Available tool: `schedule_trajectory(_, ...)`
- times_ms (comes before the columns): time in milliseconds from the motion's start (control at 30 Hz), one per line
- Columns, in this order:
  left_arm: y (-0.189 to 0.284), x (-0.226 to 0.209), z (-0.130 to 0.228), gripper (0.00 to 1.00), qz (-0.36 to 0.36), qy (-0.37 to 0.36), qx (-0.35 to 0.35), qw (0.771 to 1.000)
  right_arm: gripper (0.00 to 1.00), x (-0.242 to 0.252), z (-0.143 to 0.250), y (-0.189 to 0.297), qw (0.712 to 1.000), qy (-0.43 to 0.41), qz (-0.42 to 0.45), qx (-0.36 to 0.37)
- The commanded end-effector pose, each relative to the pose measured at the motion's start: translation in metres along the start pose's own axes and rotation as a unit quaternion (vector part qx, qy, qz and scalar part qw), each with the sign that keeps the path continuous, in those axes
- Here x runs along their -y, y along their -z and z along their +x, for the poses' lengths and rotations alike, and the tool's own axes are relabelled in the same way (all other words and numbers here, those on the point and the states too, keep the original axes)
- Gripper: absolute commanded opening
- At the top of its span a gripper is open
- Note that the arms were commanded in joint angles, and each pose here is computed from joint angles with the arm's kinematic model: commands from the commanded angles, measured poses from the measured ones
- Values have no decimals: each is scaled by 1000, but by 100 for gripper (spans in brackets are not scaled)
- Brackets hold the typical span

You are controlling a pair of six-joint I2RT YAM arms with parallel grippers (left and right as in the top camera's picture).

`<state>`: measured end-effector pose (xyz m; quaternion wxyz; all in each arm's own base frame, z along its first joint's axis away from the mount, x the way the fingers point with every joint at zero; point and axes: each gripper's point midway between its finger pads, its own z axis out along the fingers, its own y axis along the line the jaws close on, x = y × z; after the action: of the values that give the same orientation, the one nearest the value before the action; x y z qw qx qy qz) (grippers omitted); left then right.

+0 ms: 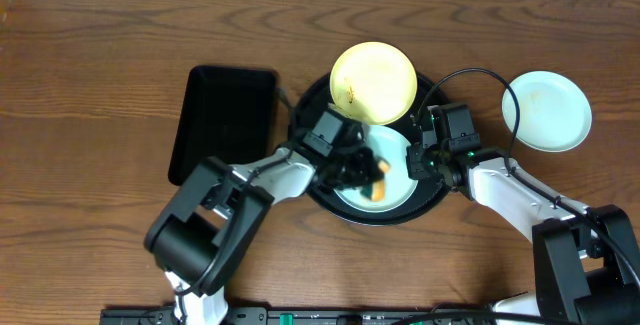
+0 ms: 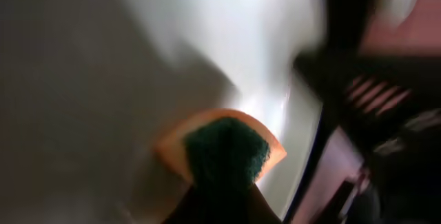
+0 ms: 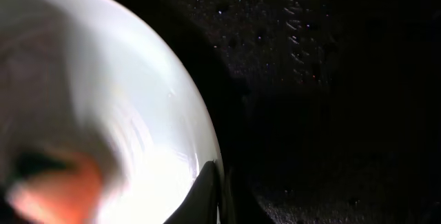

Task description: Clean dirty plates on tray and stack at the side

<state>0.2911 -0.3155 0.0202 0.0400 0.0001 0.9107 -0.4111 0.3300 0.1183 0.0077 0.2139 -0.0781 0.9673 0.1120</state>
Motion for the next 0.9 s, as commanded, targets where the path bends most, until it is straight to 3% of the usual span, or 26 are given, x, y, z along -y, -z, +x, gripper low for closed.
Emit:
schedule_trajectory(0, 70, 47, -61, 7, 62, -21, 121, 990, 7, 6, 9, -5, 1000, 0, 15, -14)
schedule_trajectory(167, 146, 43, -92, 8, 51, -54, 200, 977, 13, 6, 9, -5, 1000, 0, 15, -14)
schedule_trajectory(300, 175, -36, -81, 7, -62, -17, 179, 982, 15, 6, 9, -5, 1000, 0, 15, -14)
schedule_trajectory(400, 176, -55, -66, 8, -88, -1, 150, 985, 15, 6, 9, -5, 1000, 0, 14, -14)
schedule_trajectory(567, 164, -45, -56, 7, -86, -16, 131, 988, 15, 6, 9, -5, 1000, 0, 14, -14)
schedule_trajectory(867, 107, -15, -28, 7, -163, -134, 126, 969, 15, 6, 10, -5, 1000, 0, 15, -16)
